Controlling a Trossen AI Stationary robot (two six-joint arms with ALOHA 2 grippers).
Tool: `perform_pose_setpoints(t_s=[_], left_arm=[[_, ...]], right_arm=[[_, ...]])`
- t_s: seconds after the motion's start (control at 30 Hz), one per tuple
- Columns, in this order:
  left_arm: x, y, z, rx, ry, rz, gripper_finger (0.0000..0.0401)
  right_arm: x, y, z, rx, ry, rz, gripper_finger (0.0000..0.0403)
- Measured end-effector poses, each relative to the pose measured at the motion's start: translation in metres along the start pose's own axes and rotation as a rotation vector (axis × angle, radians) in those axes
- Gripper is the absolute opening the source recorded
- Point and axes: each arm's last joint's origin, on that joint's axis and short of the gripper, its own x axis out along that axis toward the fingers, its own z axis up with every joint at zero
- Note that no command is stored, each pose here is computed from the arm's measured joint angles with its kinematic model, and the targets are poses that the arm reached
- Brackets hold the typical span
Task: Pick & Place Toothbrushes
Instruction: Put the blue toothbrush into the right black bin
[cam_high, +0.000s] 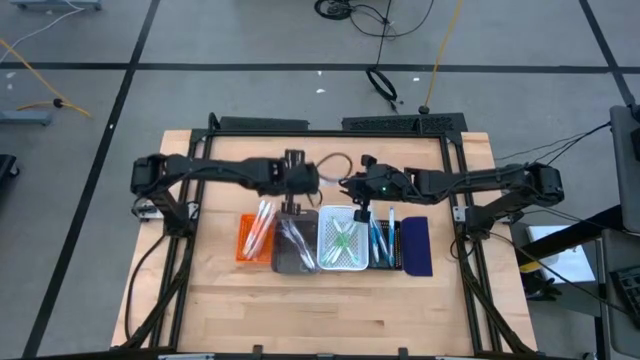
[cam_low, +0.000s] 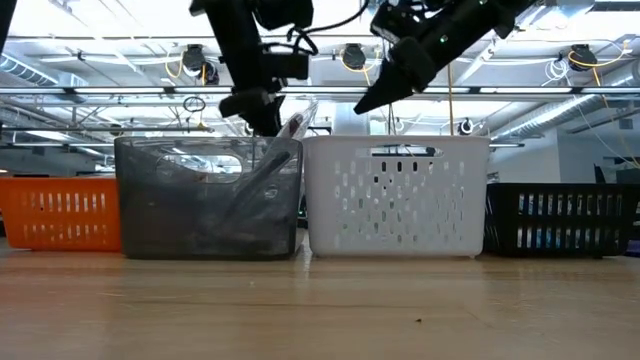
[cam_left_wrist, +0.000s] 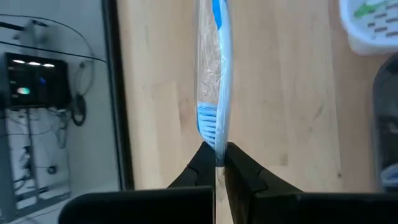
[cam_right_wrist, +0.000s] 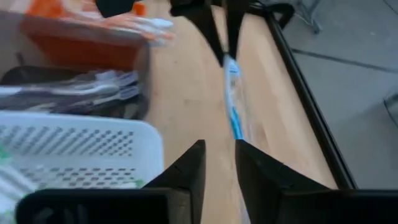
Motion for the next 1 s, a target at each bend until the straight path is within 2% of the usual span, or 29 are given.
perform_pose_setpoints(t_s=[0.27, 0.43, 1.0], left_arm=[[-0.014, -0.026, 0.011, 0.012, -0.024, 0.042, 0.0006], [-0.017, -0.033, 0.013, 0.005, -0.037, 0.038, 0.0006], [-0.03, -0.055, 0.019, 0.043, -0.067, 0.042, 0.0004]], right_arm=[[-0.002, 0.011, 0.002, -0.035, -0.002, 0.029, 0.0154], [-0.002, 0.011, 0.002, -0.034, -0.002, 0.026, 0.0184], [0.009, 0.015, -0.016, -0.052, 0.072, 0.01, 0.0188]])
